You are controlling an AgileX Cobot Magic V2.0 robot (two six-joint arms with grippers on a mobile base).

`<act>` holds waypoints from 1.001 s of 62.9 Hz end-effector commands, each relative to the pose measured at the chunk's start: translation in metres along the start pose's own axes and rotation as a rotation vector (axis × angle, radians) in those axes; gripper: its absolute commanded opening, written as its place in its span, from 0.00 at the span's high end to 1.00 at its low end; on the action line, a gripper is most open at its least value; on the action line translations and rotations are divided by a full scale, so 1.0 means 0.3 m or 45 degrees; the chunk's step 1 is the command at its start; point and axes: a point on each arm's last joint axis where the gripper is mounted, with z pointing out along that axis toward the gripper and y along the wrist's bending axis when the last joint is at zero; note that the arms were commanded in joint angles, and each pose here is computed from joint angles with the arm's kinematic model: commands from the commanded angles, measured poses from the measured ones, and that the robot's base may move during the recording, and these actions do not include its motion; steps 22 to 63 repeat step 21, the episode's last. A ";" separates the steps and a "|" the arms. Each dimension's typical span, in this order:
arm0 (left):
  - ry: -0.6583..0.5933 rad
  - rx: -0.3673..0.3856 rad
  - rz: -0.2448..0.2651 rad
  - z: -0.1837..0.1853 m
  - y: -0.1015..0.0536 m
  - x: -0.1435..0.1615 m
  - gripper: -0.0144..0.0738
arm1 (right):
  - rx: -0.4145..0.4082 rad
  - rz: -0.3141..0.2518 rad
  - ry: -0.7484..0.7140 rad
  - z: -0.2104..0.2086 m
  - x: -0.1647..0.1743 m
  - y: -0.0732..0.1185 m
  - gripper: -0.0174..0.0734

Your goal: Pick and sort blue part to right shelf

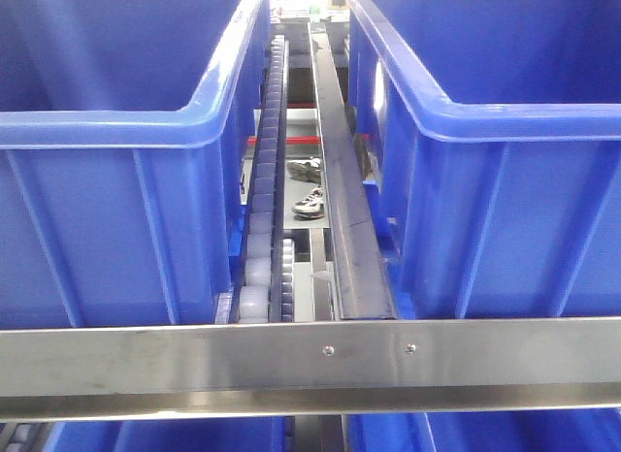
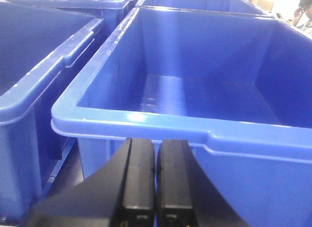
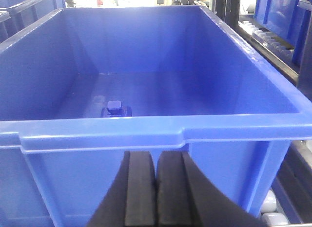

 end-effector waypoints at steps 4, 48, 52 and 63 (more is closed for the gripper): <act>-0.112 0.007 -0.008 -0.002 0.000 -0.004 0.70 | -0.019 -0.010 -0.175 -0.012 -0.056 0.007 0.74; -0.112 0.007 -0.008 -0.002 0.000 -0.004 0.70 | -0.019 -0.010 -0.175 -0.012 -0.056 0.007 0.74; -0.112 0.007 -0.008 -0.002 0.000 -0.004 0.70 | -0.019 -0.010 -0.175 -0.012 -0.056 0.007 0.74; -0.112 0.007 -0.008 -0.002 0.000 -0.004 0.70 | -0.019 -0.010 -0.175 -0.012 -0.056 0.007 0.74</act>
